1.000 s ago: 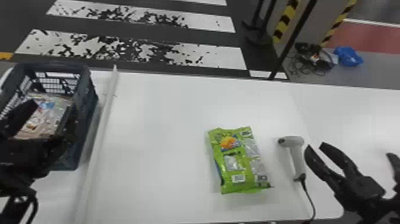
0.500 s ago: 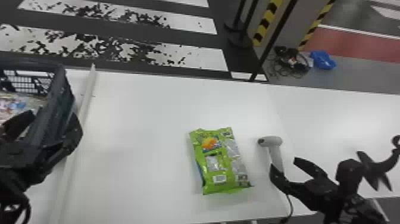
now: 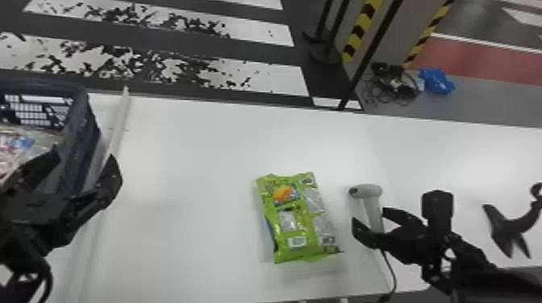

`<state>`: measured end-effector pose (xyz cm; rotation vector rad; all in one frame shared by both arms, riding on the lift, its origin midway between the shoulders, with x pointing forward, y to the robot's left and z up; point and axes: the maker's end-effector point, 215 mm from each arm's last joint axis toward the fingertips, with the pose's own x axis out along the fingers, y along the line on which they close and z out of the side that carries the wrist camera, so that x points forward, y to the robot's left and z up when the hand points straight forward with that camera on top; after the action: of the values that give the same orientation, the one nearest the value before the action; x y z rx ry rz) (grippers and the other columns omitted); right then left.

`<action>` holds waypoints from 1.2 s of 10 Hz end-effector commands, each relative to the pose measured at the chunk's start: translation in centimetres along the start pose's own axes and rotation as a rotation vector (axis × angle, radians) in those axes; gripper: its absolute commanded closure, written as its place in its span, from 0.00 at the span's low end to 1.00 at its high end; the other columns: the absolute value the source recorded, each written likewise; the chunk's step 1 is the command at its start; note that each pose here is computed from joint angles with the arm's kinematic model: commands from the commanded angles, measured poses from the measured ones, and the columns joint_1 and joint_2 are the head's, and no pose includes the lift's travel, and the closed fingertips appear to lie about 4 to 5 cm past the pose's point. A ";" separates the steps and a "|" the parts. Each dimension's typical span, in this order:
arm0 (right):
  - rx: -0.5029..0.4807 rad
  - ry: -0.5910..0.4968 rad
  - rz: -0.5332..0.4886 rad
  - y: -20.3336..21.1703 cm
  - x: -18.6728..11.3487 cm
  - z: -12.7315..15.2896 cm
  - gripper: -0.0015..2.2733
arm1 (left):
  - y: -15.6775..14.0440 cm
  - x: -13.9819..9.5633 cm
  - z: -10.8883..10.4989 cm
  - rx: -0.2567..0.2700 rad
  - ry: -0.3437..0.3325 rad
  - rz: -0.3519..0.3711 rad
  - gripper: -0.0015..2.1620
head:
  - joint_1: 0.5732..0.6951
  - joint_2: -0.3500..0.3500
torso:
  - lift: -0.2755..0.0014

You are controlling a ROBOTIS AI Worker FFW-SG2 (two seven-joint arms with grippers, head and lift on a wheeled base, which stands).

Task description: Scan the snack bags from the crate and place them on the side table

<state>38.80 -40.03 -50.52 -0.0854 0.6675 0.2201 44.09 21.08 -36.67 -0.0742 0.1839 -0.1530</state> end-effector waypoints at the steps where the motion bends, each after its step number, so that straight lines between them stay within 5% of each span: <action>1: -0.027 0.035 -0.007 -1.0 1.6 0.2 0.03 | 0.0 0.1 -0.3 0.000 0.006 -0.001 0.04 | 1.00 0.14 | 0.65; 3: -0.033 0.080 -0.016 -2.3 3.0 0.2 0.15 | 0.0 -0.1 -0.6 0.001 0.012 -0.001 0.04 | 1.00 0.13 | 0.65; 4: -0.040 0.092 -0.022 -2.6 3.2 0.0 0.36 | 0.0 -0.1 -0.6 0.001 0.012 -0.001 0.04 | 1.00 0.13 | 0.65; 5: -0.049 0.101 -0.027 -2.6 3.3 -0.1 0.70 | 0.0 -0.2 -0.6 -0.001 0.012 0.000 0.04 | 1.00 0.12 | 0.65; 6: -0.053 0.097 -0.037 -2.8 3.3 0.0 0.89 | 0.0 -0.2 -0.7 -0.001 0.014 -0.002 0.04 | 1.00 0.12 | 0.65; 8: -0.080 0.072 -0.050 -2.9 2.8 0.4 0.99 | -0.3 -0.2 -0.8 -0.003 0.015 -0.006 0.04 | 1.00 0.11 | 0.65; 12: -0.072 0.057 -0.055 -0.2 -3.7 0.4 0.99 | -0.3 -0.1 -0.7 -0.004 0.014 -0.006 0.04 | 1.00 0.10 | 0.65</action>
<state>37.39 -41.15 -48.50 -0.1852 0.7092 0.1932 43.75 20.78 -37.35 -0.0765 0.1982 -0.1592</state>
